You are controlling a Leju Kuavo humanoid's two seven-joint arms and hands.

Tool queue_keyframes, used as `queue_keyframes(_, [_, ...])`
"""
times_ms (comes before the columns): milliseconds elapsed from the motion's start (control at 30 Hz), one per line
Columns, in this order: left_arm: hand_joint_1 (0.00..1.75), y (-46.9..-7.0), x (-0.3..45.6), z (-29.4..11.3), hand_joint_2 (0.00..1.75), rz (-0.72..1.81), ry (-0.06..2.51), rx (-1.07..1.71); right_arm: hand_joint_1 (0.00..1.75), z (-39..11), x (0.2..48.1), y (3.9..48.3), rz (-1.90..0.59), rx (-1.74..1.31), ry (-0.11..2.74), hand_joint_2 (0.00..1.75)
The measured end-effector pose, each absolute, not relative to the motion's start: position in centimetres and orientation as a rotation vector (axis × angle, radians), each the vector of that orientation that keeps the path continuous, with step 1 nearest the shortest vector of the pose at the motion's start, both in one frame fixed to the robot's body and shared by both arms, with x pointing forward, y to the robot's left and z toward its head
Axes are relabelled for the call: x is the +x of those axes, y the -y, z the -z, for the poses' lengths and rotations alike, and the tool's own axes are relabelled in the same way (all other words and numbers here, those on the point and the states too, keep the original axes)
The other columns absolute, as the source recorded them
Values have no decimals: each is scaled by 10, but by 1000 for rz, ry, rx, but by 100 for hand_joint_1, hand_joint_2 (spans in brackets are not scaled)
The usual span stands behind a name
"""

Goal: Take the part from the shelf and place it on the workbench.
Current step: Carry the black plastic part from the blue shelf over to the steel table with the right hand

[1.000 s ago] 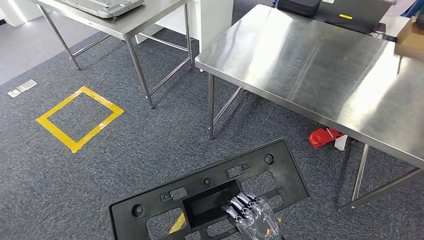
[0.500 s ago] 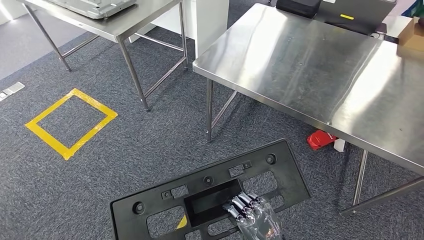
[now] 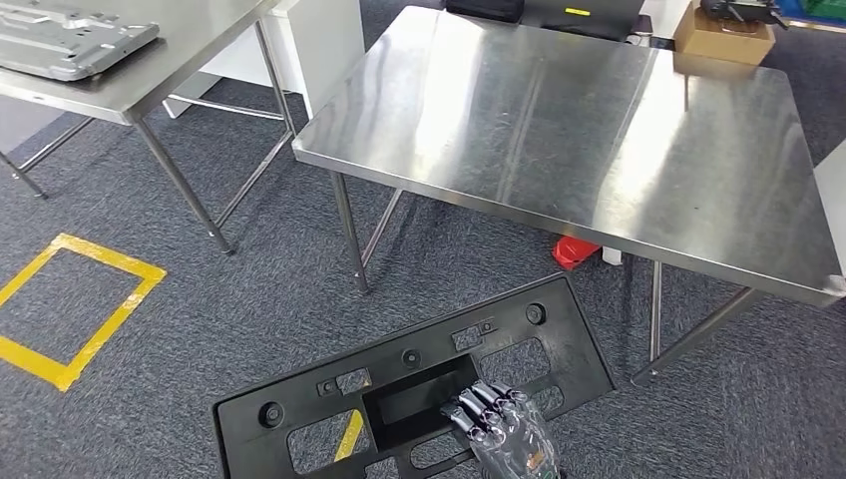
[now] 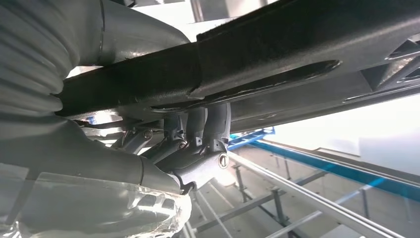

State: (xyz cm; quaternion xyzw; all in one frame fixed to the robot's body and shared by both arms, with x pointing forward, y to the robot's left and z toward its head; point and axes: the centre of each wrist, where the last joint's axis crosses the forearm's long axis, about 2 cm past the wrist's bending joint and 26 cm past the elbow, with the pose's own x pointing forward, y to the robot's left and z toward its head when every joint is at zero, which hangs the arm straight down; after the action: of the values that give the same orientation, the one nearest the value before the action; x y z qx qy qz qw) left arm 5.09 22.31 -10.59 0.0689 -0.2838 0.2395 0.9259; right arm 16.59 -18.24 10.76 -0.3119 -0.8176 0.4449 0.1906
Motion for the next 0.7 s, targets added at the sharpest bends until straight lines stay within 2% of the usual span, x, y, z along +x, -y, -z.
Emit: queue_keyframes(700, [0, -224, 53, 106, 175, -483, 600, 121, 175, -109, 172, 183, -1266, -896, 2305, 175])
